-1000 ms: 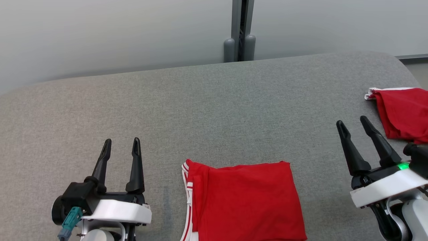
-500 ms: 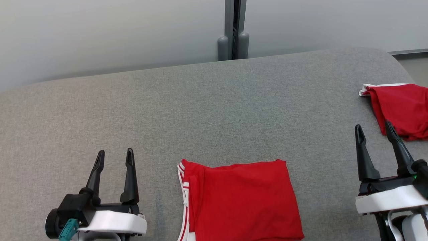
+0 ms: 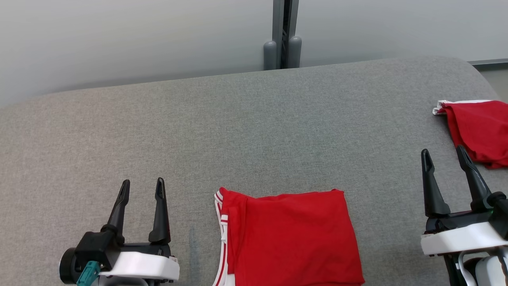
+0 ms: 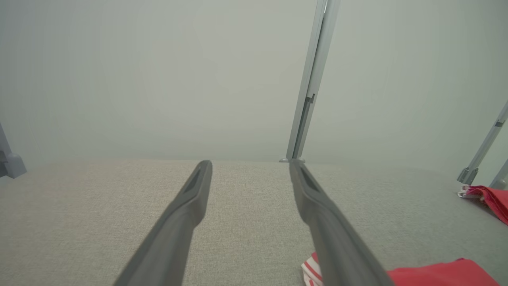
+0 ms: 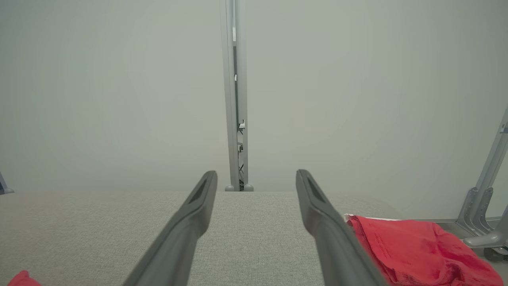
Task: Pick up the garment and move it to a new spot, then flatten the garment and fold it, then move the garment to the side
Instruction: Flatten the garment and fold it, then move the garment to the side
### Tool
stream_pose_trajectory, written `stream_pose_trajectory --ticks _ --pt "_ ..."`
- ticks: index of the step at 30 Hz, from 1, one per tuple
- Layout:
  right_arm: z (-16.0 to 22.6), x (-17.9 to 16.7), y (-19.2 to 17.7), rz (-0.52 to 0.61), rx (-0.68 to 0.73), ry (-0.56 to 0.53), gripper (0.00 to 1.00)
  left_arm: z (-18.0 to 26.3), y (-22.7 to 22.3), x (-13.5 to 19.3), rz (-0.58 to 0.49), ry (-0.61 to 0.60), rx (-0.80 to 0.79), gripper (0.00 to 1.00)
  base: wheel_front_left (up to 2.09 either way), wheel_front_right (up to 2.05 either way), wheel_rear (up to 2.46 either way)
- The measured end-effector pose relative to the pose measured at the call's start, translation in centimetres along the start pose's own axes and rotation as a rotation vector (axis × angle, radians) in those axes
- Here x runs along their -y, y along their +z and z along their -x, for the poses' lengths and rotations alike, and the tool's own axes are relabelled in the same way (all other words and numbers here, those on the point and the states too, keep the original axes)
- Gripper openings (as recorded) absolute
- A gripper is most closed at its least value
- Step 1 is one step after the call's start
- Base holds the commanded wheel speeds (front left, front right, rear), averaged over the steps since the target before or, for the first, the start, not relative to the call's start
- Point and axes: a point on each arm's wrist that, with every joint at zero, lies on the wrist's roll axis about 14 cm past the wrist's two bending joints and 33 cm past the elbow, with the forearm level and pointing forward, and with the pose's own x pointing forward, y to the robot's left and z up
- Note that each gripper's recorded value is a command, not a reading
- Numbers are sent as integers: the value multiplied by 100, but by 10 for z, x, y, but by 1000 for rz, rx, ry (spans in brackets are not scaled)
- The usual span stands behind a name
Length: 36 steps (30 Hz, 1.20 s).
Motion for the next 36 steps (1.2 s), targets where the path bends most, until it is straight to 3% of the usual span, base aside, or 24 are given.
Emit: stream_pose_trajectory --ticks 36 --pt "-2 -8 -8 -11 -24 27 100 2 -1 -5 -4 17 -5 100 0 0 0"
